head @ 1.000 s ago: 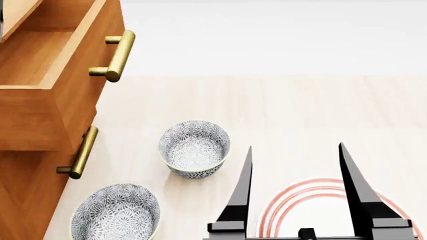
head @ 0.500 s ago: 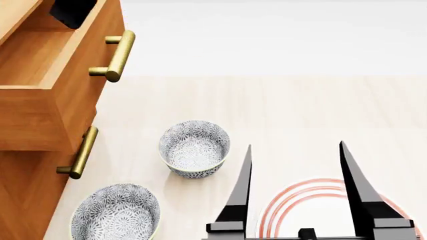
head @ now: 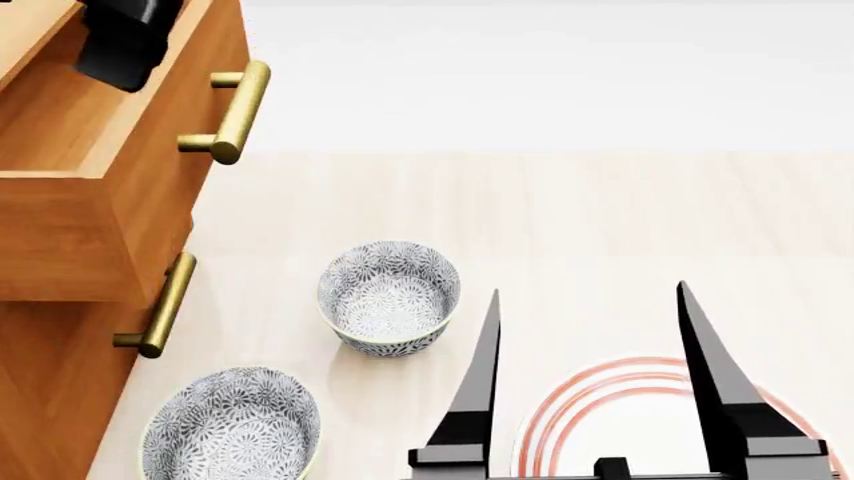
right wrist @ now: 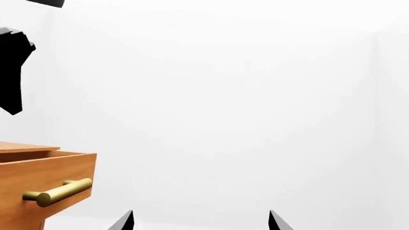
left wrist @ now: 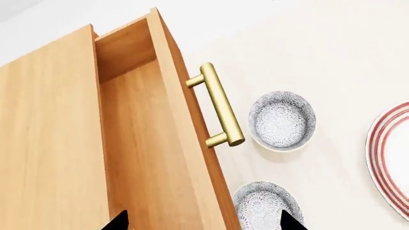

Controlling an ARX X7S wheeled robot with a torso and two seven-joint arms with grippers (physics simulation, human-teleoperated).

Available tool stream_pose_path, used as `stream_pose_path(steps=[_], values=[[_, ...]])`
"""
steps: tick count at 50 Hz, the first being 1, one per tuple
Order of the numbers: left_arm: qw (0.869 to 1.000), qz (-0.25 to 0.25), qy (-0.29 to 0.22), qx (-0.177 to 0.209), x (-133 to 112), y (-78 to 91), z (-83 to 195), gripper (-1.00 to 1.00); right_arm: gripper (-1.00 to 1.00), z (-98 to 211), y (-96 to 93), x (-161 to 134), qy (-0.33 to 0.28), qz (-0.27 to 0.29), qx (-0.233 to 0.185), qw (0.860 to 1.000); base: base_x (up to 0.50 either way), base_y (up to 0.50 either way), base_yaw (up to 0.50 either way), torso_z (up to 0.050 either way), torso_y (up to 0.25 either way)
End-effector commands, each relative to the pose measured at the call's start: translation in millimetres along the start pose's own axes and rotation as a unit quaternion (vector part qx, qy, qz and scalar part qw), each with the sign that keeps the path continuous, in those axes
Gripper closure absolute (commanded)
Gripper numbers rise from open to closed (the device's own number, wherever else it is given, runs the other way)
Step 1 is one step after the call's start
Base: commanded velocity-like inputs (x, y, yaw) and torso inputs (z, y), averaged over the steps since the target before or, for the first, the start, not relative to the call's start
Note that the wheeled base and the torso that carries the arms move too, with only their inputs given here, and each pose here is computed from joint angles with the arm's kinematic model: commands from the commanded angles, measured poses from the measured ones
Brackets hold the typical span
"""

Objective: Open the top drawer of the cabinet.

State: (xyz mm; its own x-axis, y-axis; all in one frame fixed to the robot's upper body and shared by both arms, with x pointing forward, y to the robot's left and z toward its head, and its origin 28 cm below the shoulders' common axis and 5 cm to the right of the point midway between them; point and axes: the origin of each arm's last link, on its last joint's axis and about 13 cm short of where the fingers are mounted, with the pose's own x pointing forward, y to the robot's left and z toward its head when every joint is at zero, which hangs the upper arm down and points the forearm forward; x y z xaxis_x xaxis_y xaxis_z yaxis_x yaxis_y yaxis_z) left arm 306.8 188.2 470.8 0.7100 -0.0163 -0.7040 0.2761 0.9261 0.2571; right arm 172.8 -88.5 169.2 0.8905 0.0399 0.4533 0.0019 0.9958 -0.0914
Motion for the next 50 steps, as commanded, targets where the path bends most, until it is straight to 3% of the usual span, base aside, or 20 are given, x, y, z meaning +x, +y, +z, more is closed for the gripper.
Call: stream_pose_path(steps=[1, 8, 20, 21, 30, 50], values=[[0.996, -0.054, -0.034, -0.064, -8.2, -10.4, 6.3, -1.0, -1.0, 1.3, -1.0, 0.3, -0.003, 0.005, 0.008, 1.0, 0.0, 0.0, 0.0, 0.0, 0.0], [0.993, -0.083, -0.028, -0.081, -0.3, -16.1, 5.8, -1.0, -1.0, 1.4, -1.6, 0.5, -0.004, 0.004, 0.008, 1.0, 0.0, 0.0, 0.0, 0.0, 0.0], [0.991, -0.085, -0.018, -0.104, 13.9, -15.5, 3.4, -1.0, -1.0, 1.2, -2.3, 0.6, -0.004, 0.003, 0.008, 1.0, 0.0, 0.0, 0.0, 0.0, 0.0], [0.993, -0.073, -0.017, -0.091, 16.5, -15.1, 2.9, -1.0, -1.0, 2.2, -2.1, 0.8, -0.004, 0.003, 0.007, 1.0, 0.0, 0.0, 0.0, 0.0, 0.0], [0.99, -0.08, -0.011, -0.119, 29.0, -14.1, 0.6, -1.0, -1.0, 3.6, -2.5, 0.0, -0.006, 0.003, 0.006, 1.0, 0.0, 0.0, 0.0, 0.0, 0.0], [0.99, -0.072, -0.002, -0.124, 50.3, -15.6, -3.5, -1.0, -1.0, 3.2, -3.5, -0.3, -0.006, 0.0, 0.006, 1.0, 0.0, 0.0, 0.0, 0.0, 0.0]])
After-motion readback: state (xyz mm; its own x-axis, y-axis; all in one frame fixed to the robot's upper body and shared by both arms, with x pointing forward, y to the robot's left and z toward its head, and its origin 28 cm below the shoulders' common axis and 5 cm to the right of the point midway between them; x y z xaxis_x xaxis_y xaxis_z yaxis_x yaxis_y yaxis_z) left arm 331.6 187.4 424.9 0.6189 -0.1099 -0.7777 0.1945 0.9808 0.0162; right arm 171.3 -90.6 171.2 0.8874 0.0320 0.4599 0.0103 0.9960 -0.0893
